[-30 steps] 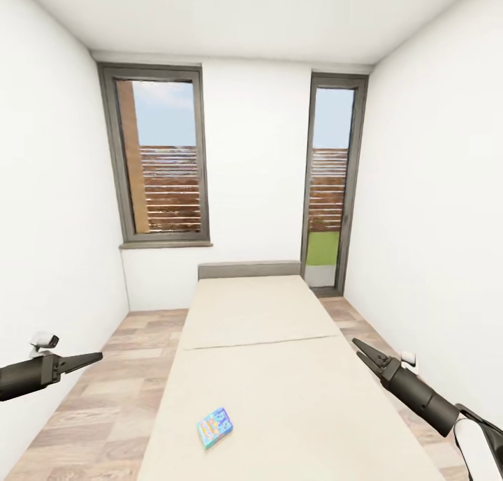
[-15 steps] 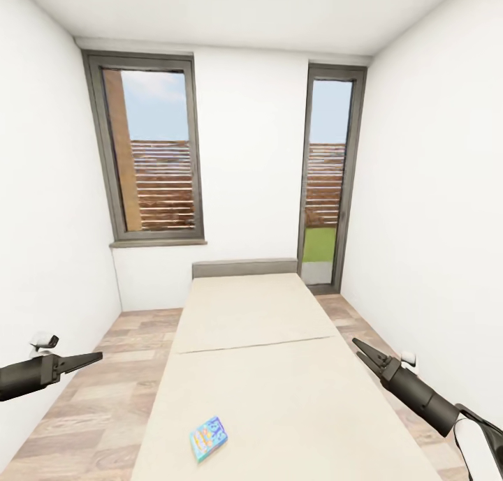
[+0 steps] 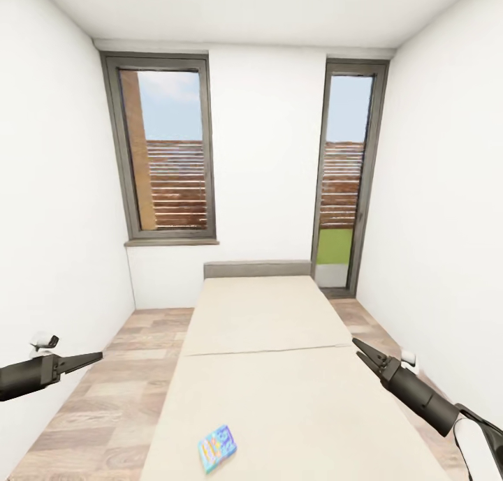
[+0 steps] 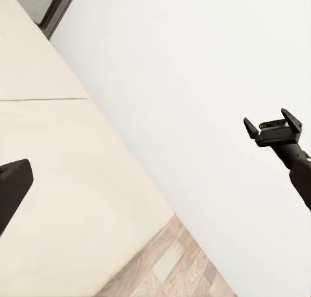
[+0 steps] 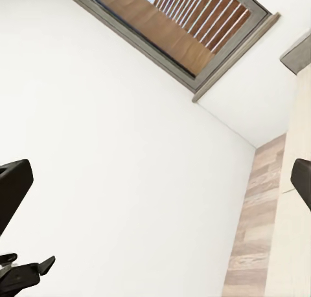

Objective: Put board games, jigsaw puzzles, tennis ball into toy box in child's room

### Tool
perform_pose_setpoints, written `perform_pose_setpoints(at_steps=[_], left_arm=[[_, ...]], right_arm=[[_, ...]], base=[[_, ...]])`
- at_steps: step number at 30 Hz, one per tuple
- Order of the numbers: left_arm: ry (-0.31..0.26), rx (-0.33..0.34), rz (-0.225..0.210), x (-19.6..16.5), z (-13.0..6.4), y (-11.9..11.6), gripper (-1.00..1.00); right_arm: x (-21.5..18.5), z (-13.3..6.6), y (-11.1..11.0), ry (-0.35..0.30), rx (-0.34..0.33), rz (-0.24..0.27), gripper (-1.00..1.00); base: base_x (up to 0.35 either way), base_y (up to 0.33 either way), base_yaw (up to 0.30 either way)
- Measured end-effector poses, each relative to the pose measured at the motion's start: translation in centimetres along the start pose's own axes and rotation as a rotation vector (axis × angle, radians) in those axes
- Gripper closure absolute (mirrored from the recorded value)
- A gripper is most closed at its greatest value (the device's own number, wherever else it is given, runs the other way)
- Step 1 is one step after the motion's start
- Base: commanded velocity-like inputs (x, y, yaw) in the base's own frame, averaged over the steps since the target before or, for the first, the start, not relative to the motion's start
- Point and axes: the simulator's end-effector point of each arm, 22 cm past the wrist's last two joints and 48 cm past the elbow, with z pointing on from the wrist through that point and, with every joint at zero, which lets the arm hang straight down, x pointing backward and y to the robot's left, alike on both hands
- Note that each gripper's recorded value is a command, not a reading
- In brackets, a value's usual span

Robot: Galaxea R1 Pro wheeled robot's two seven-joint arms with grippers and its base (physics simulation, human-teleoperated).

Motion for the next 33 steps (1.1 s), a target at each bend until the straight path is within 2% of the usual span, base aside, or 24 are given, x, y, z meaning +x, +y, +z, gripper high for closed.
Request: perform_pose_setpoints(at_steps=[8, 17, 33], left_arm=[[0.000, 0.001, -0.001, 0.01, 0.05, 0.00, -1.00], [0.000, 0.001, 0.000, 0.02, 0.06, 0.00, -1.00], [0.000, 0.001, 0.002, 0.02, 0.05, -0.01, -1.00]], right_arm=[[-0.03, -0.02, 0.02, -0.001, -0.001, 0.000, -1.00], [-0.08, -0.05, 0.02, -0.002, -0.001, 0.000, -1.00], [-0.05, -0.05, 0.00, -0.001, -0.001, 0.001, -1.00]], base=[[0.062, 0.000, 0.072], [0.177, 0.022, 0.006], [0.038, 0.008, 0.000]])
